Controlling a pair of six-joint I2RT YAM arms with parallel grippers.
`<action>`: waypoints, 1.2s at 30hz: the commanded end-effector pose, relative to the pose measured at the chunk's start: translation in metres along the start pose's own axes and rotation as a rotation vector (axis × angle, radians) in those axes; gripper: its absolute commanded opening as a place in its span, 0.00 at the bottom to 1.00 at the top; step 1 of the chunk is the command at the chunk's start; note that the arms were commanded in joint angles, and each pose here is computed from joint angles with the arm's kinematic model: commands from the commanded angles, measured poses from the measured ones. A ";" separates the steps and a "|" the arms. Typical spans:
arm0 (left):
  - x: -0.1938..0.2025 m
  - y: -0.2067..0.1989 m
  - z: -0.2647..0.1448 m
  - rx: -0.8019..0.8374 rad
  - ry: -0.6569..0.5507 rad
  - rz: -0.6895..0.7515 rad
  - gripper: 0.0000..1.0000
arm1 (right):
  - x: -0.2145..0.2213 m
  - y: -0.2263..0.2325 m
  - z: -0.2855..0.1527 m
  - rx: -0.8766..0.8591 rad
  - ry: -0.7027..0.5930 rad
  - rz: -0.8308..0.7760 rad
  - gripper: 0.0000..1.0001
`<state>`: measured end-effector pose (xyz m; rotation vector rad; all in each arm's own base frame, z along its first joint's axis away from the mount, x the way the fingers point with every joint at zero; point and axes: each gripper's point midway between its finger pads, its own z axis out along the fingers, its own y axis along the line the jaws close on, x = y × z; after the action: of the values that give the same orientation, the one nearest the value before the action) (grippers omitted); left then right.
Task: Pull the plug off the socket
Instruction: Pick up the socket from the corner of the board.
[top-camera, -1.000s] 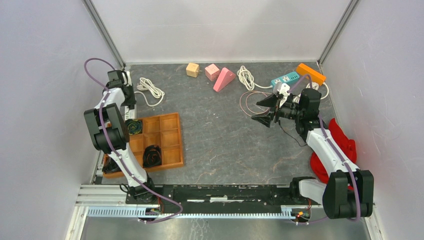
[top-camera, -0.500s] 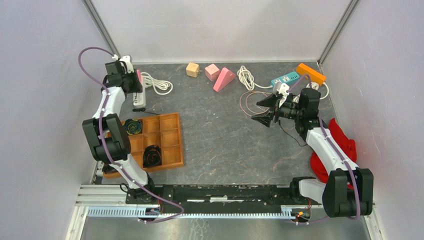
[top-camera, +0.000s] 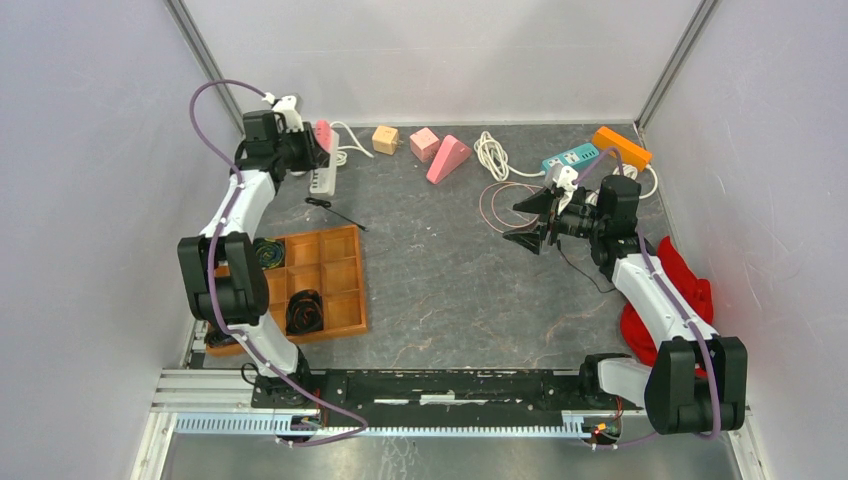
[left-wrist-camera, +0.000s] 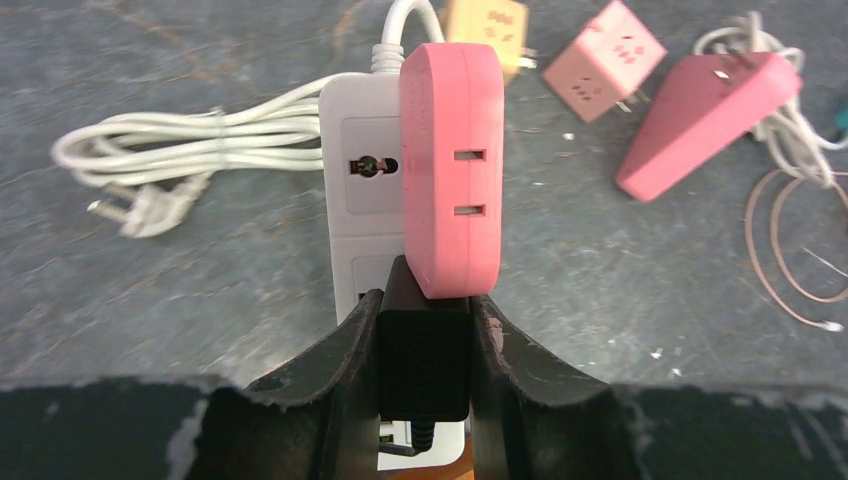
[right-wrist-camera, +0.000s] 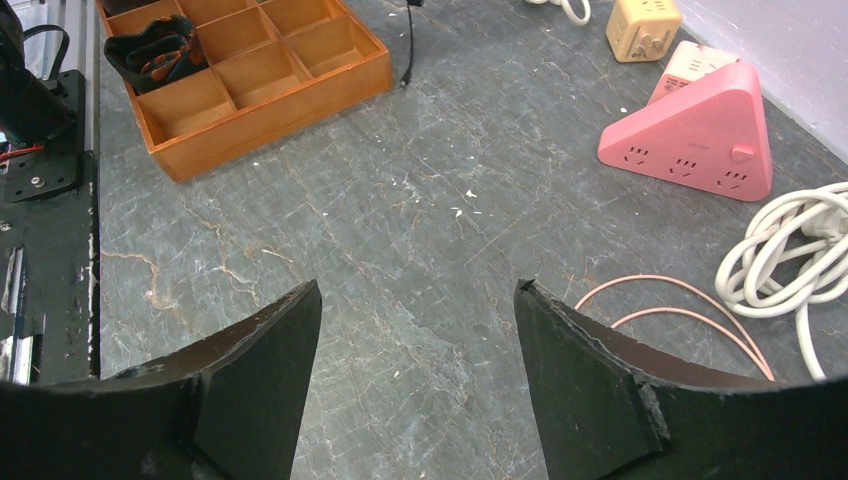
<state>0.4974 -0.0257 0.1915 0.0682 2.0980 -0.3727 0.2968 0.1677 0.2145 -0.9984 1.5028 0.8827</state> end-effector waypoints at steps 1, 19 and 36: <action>-0.067 -0.066 -0.014 0.152 -0.189 0.050 0.02 | -0.018 -0.007 0.001 0.007 -0.019 -0.064 0.78; -0.037 -0.210 -0.012 0.286 -0.178 -0.083 0.02 | -0.018 -0.007 0.001 0.000 -0.016 -0.066 0.78; 0.046 -0.296 -0.042 0.367 -0.232 -0.335 0.02 | -0.005 -0.003 0.008 -0.033 -0.062 0.081 0.78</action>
<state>0.3806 -0.2845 0.1736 0.0467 2.0402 -0.7596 0.3044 0.1700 0.2099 -0.9632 1.5267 0.9300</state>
